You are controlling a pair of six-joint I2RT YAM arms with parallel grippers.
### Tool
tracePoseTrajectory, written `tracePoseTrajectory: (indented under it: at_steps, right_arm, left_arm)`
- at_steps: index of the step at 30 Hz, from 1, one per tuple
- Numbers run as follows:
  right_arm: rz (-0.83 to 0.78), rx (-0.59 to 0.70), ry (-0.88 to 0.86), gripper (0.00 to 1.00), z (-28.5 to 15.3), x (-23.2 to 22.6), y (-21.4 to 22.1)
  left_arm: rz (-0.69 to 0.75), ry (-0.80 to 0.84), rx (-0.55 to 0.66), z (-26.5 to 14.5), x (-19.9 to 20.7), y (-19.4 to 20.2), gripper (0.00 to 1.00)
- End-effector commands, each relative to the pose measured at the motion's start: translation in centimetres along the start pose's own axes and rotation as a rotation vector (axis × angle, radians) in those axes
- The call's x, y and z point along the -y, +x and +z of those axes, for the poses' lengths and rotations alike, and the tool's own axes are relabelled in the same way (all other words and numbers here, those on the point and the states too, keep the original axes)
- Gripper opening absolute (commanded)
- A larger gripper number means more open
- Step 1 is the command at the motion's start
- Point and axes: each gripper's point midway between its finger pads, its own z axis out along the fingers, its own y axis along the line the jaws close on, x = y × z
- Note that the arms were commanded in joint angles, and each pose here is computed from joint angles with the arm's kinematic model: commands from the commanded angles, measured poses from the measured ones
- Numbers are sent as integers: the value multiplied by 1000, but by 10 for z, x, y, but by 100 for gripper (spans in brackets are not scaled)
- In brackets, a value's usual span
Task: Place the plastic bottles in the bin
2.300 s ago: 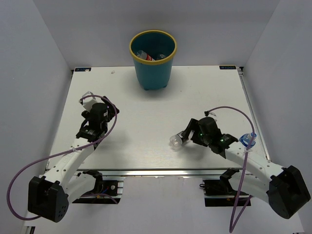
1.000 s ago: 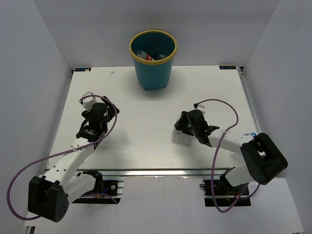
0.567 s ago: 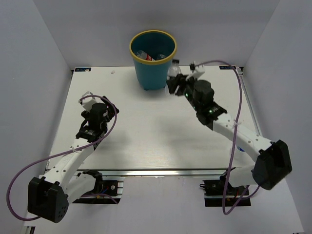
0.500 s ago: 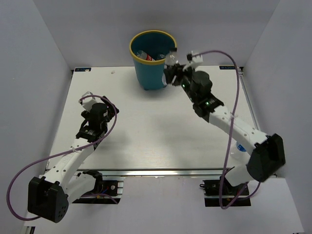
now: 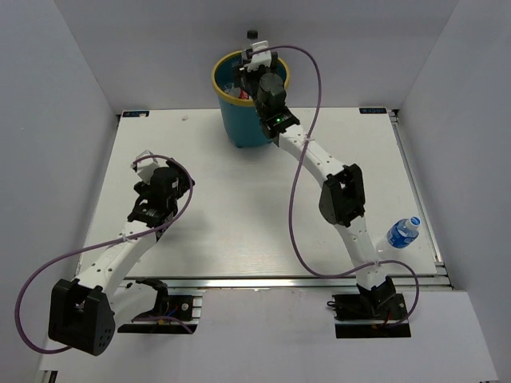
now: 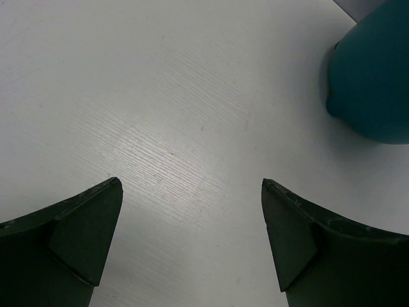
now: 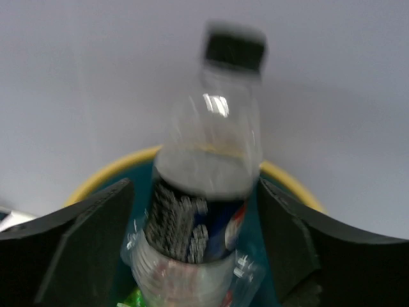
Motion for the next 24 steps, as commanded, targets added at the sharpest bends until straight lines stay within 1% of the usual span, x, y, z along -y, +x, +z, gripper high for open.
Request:
tracePoseTrajectory:
  at_steps: [1,2,5,6,8,9,11,12,13,14,15,16,17,18,19,20,21,22,23,24]
  right_arm:
    - [-23,129,36,89,6,15,-42]
    - [-9,127,36,89,6,17,-42]
    - [-23,137,24,89,4,24,-61]
    - [-28,153,22,89,1,27,-76]
    - [-38,145,10,89,-1,34,-90]
    - [-35,162,9,89,-7,40,-113]
    - [-53,112,1,89,-15,45,-116]
    - [-59,118,11,89,-26,55,-141]
    - [-74,75,29,89,-32,62,-140]
    - [-119,-33,18,89,-42,64,-122]
    - [-152,-60,26,89,-58,77,-139]
    - [-175,-133,34,89,-72,84,-130]
    - [-234,-317,107,89,-94,102,-75]
    - [-230,-336,166,89,-119,125,-92]
    - [-188,-389,246,89,-138,143,-82]
    - [-155,-442,290,89,-153,167,-67]
    - [-124,-543,297,89,-188,186,-50]
    - [-50,-587,260,89,-202,191,-41]
    - [53,-620,360,89,-220,223,-34]
    - [63,-660,403,89,-248,237,-29]
  left_arm:
    - [-19,24,27,-3,11,-18,98]
    - [-20,26,27,-3,11,-18,98]
    - [-22,33,26,-5,12,-18,98]
    - [-24,38,27,-6,12,-19,98]
    - [-29,45,31,-7,13,-20,98]
    - [-31,48,34,-8,14,-21,98]
    - [-32,59,38,-10,17,-26,98]
    - [-30,65,36,-11,19,-27,98]
    - [-33,84,35,-12,23,-29,98]
    - [-32,99,32,-13,26,-29,98]
    - [-28,118,36,-14,29,-31,98]
    - [-19,134,28,-14,32,-29,98]
    - [-10,167,19,-15,39,-30,98]
    - [-12,188,21,-15,45,-32,98]
    - [-3,203,15,-14,49,-31,98]
    - [-1,238,11,-16,58,-35,98]
    - [6,255,14,-15,64,-38,98]
    - [11,271,14,-15,69,-41,98]
    - [20,283,-1,-12,74,-39,98]
    - [25,306,7,-13,82,-46,98]
